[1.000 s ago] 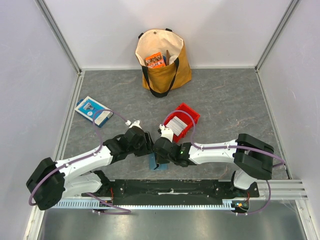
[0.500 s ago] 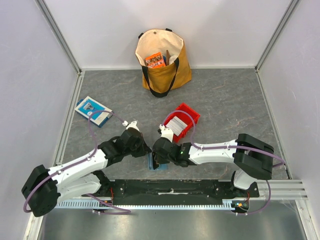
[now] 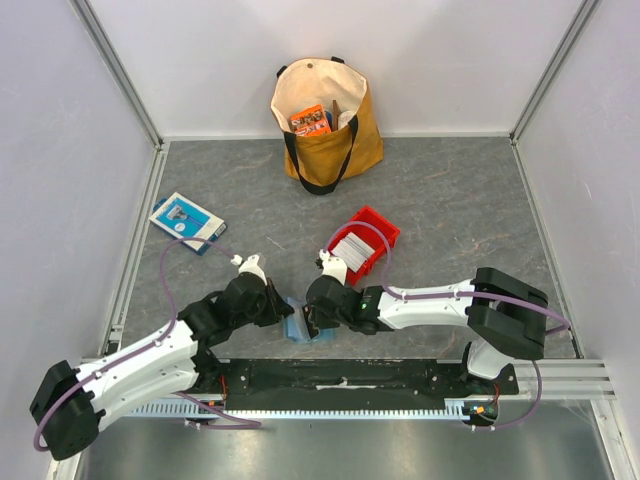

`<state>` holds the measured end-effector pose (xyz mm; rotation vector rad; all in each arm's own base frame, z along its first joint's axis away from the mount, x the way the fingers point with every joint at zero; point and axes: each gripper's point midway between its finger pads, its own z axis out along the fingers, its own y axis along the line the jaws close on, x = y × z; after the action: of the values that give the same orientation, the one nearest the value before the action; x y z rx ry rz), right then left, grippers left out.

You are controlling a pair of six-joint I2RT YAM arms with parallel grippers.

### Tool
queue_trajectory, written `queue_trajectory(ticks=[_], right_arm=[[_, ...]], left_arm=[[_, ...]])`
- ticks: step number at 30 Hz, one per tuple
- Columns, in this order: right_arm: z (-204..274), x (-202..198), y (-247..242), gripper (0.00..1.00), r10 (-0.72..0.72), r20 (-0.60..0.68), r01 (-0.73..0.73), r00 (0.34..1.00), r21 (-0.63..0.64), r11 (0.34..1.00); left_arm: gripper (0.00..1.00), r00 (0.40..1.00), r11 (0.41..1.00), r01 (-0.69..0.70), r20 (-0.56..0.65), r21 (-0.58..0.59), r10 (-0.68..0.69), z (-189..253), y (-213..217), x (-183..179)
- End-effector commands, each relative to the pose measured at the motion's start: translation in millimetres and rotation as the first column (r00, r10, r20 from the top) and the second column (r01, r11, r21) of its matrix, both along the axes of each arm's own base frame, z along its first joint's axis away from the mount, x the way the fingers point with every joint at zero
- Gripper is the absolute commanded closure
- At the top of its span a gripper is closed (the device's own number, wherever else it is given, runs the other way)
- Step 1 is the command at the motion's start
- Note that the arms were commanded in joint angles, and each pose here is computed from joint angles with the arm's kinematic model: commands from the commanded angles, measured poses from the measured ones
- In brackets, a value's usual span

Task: Put the credit cards into the card holder
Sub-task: Open the card holder at the corner of the board.

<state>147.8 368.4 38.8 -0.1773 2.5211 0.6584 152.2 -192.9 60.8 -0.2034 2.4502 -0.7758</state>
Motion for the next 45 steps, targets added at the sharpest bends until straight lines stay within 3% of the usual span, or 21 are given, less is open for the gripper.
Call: queue_trajectory(ticks=[1,7,12,18,21,29,35,39,45], right_arm=[[-22,-3,-23,1.00,-0.008,-0.013,0.007,1.000,-0.101,0.995],[-21,-3,-24,1.00,-0.013,-0.012,0.011,1.000,-0.100,0.995],[-21,-3,-24,1.00,-0.012,-0.013,0.010,1.000,-0.100,0.995],[-23,-3,-24,1.00,-0.016,-0.020,0.014,1.000,-0.102,0.995],[-23,-3,-24,1.00,-0.016,-0.022,0.013,1.000,-0.103,0.995],[-23,-4,-23,1.00,-0.013,-0.023,0.010,1.000,-0.100,0.995],[6,16,-41,1.00,-0.078,0.060,0.084,0.995,-0.097,0.992],[51,36,-68,1.00,-0.151,0.155,0.160,0.976,-0.043,0.986],[107,33,-61,1.00,-0.132,0.194,0.103,0.972,0.155,0.983]], left_arm=[[0.81,0.999,1.000,0.020,-0.036,-0.013,-0.020,-7,-2,-8],[0.71,0.999,1.000,0.017,-0.044,-0.010,-0.018,-10,-1,-10],[0.71,1.000,0.999,0.008,-0.022,-0.039,-0.009,-7,0,-10],[0.56,1.000,0.997,0.006,0.008,-0.071,-0.005,1,0,-9],[0.56,1.000,0.998,0.001,0.003,-0.069,-0.001,-1,2,-11],[0.74,1.000,0.998,-0.004,-0.004,-0.070,0.004,-8,5,-14],[0.96,0.998,0.999,-0.032,-0.050,-0.014,0.032,-23,11,-15],[0.98,0.998,1.000,-0.015,-0.061,-0.009,0.015,-29,7,-15],[0.97,0.998,0.999,0.012,-0.054,-0.046,-0.014,-31,-8,-8]])
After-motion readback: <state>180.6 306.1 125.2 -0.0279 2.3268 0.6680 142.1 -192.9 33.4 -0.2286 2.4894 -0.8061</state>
